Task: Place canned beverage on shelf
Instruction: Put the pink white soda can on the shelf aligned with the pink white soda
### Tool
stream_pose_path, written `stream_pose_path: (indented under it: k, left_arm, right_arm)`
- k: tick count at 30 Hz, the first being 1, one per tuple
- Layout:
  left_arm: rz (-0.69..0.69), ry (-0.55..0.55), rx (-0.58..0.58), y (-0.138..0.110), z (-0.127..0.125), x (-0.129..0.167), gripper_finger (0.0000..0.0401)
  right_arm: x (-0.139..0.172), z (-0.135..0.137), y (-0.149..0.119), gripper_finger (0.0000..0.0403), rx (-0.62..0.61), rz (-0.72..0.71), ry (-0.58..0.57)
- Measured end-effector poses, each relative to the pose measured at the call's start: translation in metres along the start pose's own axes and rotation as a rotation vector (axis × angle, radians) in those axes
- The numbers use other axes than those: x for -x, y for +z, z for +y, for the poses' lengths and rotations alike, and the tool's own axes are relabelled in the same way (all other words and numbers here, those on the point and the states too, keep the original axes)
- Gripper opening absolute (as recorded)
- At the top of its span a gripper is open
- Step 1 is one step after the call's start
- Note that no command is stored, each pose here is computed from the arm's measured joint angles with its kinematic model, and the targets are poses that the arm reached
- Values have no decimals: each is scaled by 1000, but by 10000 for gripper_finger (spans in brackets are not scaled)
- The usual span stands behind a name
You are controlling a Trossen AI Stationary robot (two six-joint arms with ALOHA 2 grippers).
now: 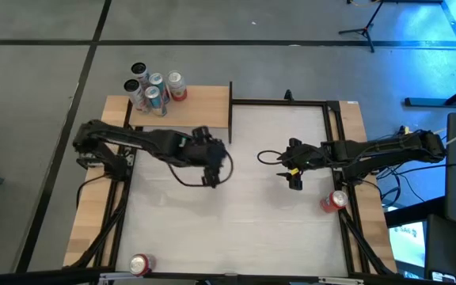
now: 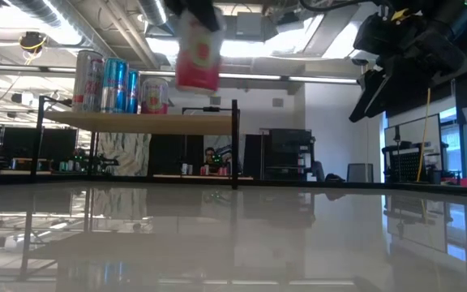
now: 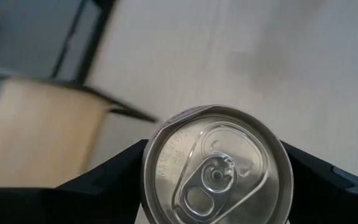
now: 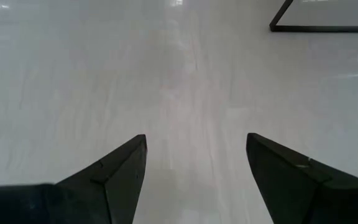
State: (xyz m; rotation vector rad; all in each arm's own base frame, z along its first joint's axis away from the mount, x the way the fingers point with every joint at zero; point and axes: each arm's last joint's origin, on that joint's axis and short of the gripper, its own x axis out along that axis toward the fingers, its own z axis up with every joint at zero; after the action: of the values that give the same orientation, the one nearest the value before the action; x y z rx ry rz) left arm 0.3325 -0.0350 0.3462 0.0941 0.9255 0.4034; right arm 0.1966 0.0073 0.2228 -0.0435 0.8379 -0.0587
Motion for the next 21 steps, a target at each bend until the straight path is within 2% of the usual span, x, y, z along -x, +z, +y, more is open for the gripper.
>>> stream_pose_path:
  k: [5,9,16,21]
  left_arm:
    - [-4,94,21,-8,29,28,281]
    - [26,154,69,-15,56,39,280]
    - [60,196,145,-25,105,52,280]
    - [76,179,168,-30,137,53,280]
  right_arm:
    - [0,0,0,271,-2,-3,0]
    - [0,0,0,271,-2,-4,0]
    - [-3,0,-2,271,-2,-17,0]
    - [-4,0,-2,271,1,-28,0]
